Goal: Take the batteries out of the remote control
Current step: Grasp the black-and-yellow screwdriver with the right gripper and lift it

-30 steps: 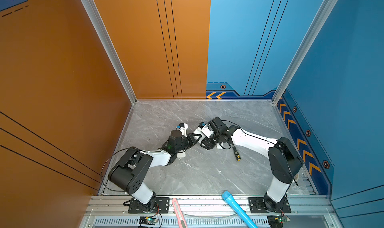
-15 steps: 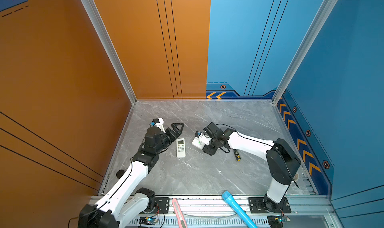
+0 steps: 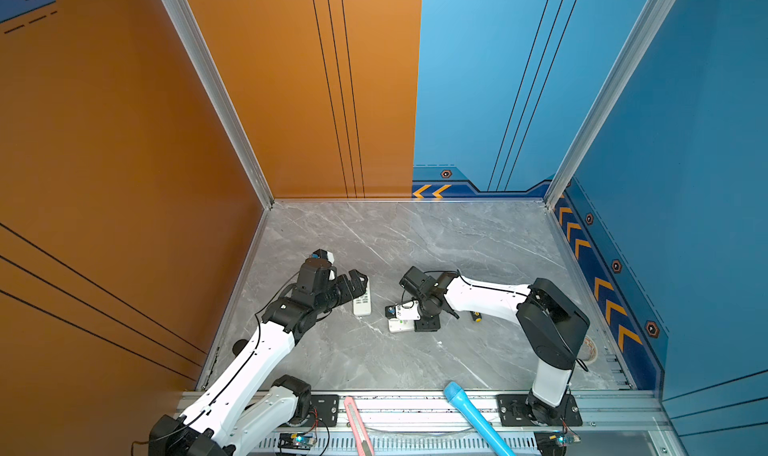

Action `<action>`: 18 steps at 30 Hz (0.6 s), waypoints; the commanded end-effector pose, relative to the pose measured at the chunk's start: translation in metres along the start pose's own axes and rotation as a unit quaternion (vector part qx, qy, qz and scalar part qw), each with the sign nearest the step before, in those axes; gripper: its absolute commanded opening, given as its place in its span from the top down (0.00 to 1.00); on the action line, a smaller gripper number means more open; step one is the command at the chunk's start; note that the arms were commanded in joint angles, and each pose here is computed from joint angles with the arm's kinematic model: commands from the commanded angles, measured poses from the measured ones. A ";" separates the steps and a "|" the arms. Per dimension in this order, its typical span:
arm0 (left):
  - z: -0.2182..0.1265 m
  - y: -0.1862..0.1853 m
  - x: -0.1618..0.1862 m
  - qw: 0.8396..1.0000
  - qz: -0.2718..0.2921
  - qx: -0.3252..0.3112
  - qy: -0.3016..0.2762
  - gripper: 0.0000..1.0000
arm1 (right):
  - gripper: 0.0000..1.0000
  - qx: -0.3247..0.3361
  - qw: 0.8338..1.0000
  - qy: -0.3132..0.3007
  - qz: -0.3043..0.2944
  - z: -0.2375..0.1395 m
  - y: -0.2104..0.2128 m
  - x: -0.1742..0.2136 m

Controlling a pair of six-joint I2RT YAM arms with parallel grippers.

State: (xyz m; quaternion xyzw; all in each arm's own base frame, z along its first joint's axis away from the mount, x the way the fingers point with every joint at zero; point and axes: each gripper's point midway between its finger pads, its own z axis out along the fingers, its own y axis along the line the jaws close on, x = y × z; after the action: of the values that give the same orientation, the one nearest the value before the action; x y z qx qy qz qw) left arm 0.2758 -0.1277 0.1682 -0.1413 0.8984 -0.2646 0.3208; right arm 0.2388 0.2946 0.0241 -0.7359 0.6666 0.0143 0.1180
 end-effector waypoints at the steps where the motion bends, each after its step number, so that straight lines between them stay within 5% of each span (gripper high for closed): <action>1: -0.001 -0.003 -0.007 0.999 0.030 -0.011 -0.004 0.02 | 0.38 0.007 0.999 0.031 -0.001 0.010 -0.004 0.016; 2: -0.001 -0.005 -0.008 0.999 0.032 -0.009 -0.004 0.02 | 0.34 0.017 0.999 0.025 0.017 0.007 -0.009 0.014; 4: -0.002 -0.011 -0.014 0.999 0.035 -0.004 -0.008 0.02 | 0.00 0.047 0.997 -0.008 0.065 -0.013 -0.027 0.004; 8: -0.005 -0.022 -0.026 0.999 0.041 0.007 -0.019 0.02 | 0.00 0.073 0.986 -0.077 0.127 -0.065 -0.029 -0.007; 11: -0.005 -0.033 -0.034 0.999 0.047 0.016 -0.021 0.02 | 0.00 0.112 0.945 -0.141 0.273 -0.117 -0.044 0.004; 12: -0.003 -0.037 -0.035 0.998 0.047 0.020 -0.021 0.02 | 0.00 0.136 0.907 -0.158 0.365 -0.133 -0.058 0.023; 14: 0.004 -0.052 -0.037 0.998 0.048 0.044 -0.015 0.02 | 0.00 0.176 0.786 -0.151 0.573 -0.157 -0.081 0.091; 16: 0.017 -0.071 -0.033 0.996 0.057 0.061 0.001 0.02 | 0.00 0.136 0.677 -0.122 0.713 -0.153 -0.073 0.147; 18: 0.032 -0.090 -0.024 0.994 0.058 0.082 0.031 0.02 | 0.00 0.126 0.637 -0.094 0.754 -0.143 -0.064 0.173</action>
State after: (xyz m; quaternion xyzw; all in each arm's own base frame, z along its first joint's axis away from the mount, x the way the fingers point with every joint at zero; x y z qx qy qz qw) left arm 0.3160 -0.1718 0.2021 -0.0820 0.8964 -0.2835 0.3306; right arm 0.3349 0.1374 0.1988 -0.1341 0.9239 0.0786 0.3495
